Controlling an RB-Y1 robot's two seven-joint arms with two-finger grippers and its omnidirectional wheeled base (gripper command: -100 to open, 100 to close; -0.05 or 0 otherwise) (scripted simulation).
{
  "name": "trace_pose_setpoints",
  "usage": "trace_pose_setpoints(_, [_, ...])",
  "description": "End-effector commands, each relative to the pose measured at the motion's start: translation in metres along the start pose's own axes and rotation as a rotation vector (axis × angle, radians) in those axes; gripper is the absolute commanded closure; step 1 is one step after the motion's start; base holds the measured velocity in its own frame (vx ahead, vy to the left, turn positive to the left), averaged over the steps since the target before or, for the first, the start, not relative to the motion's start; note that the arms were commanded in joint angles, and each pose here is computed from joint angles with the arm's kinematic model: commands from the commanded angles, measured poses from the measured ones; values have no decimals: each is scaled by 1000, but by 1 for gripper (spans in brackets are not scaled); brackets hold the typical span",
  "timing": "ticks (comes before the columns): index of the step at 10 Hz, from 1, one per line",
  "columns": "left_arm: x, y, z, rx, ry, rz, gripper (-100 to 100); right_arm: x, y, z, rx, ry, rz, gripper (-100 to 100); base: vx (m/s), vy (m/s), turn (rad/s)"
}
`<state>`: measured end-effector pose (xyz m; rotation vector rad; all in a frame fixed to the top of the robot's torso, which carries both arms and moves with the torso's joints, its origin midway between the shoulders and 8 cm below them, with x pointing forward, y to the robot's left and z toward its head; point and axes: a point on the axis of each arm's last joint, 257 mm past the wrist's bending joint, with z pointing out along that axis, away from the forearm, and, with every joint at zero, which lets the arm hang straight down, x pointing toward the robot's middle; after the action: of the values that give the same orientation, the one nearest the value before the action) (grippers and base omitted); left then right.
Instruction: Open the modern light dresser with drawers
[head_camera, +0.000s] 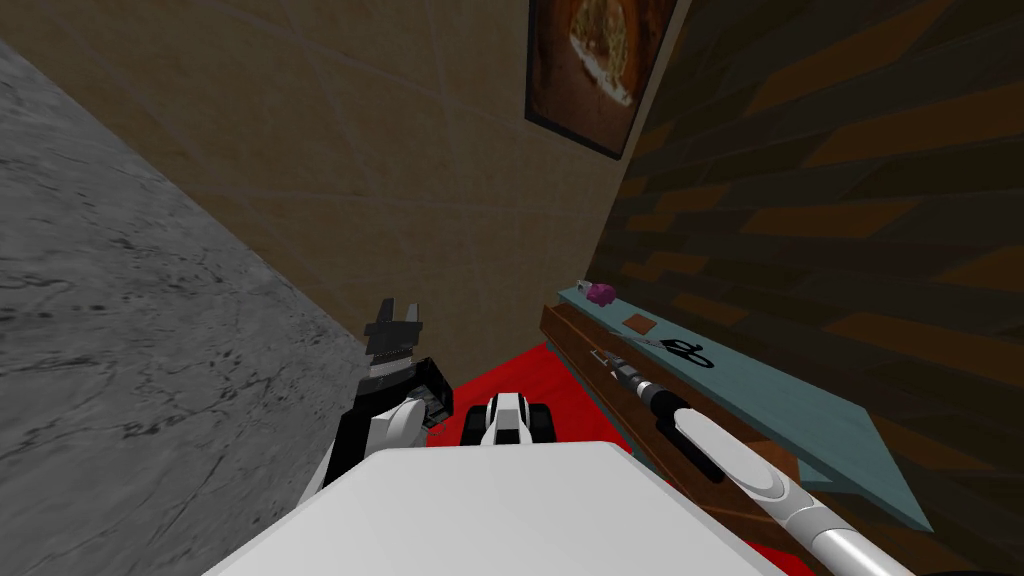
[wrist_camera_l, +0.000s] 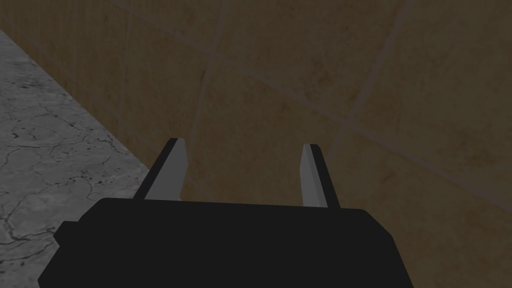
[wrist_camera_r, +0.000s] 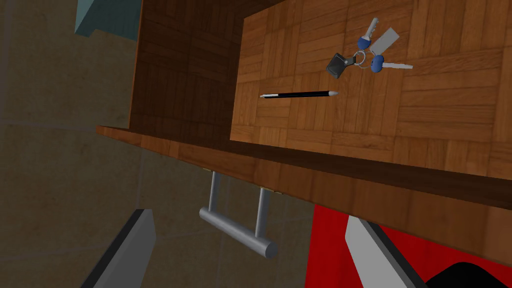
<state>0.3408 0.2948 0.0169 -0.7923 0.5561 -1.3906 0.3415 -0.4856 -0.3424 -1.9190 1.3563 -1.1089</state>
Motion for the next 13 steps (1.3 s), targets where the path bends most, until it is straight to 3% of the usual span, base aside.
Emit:
trace_pose_setpoints(1, [0, 0, 0, 0, 0, 0, 0, 0, -2, 1, -1, -2, 1, -100, 0, 0, 0])
trace_pose_setpoints(6, [0, 0, 0, 0, 0, 0, 0, 27, -31, -8, 7, -23, -18, -100, 2, 51, -54])
trace_pose_setpoints(8, [0, 0, 0, 0, 0, 0, 0, 24, -28, -8, 3, -27, -23, -100, 2, 23, -11])
trace_pose_setpoints(9, [0, 0, 0, 0, 0, 0, 0, 24, -29, -8, 3, -27, -18, 0, 0, 0, 0])
trace_pose_setpoints(13, [0, 0, 0, 0, 0, 0, 0, 23, -28, -8, 2, -28, -18, 0, 0, 0, 0])
